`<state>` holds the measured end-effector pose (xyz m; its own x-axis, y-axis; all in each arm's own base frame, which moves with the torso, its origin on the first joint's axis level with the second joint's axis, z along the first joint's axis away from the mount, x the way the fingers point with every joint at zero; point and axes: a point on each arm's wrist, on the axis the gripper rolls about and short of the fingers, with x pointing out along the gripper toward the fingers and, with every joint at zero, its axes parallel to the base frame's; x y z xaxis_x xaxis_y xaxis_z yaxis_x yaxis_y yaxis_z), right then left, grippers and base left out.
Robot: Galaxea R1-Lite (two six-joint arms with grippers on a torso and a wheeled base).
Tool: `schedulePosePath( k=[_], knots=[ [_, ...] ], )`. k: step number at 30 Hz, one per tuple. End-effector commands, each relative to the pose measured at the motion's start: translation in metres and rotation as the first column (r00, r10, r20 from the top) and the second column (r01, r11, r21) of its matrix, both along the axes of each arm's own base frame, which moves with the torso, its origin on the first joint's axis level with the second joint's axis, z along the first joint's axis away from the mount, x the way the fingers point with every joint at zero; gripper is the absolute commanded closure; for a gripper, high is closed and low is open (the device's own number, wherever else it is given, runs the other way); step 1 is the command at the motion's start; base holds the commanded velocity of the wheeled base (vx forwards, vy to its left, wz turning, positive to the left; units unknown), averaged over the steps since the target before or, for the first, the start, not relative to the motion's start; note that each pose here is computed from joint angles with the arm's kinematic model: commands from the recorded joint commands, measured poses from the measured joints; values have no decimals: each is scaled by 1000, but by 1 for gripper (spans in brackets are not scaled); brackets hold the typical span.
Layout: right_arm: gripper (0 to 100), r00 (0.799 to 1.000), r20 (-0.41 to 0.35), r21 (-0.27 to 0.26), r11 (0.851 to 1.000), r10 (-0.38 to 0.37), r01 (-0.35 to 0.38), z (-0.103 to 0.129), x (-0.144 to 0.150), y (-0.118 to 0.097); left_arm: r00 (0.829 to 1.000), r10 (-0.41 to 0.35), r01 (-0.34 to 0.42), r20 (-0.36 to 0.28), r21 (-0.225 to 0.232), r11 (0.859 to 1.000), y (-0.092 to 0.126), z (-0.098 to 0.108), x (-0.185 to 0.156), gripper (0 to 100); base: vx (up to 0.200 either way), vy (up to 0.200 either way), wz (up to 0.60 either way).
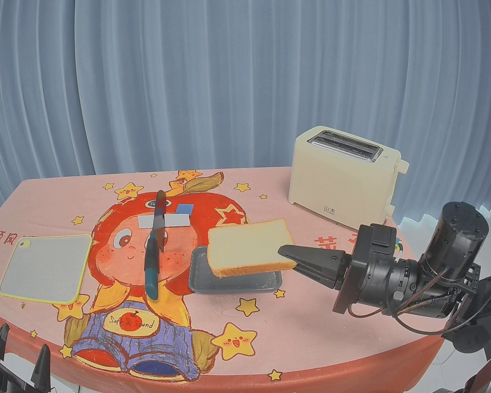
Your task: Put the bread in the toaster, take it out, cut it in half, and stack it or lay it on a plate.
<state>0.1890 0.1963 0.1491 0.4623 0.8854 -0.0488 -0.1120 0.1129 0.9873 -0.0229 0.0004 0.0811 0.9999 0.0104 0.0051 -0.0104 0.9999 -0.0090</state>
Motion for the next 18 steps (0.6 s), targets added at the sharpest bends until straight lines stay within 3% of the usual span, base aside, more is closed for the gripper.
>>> schedulePosePath(
  k=[1, 18],
  knots=[
    [100, 999, 36, 8, 1000, 11, -12, 8, -8, -4, 1000, 0, 0, -17, 0, 1000, 0, -5, 1, 0, 0, 0, 0],
    [100, 981, 194, -67, 998, 20, -8, 12, -17, -13, 1000, 0, 0, -17, 0, 1000, 0, -5, 1, 0, 0, 0, 0]
  ],
)
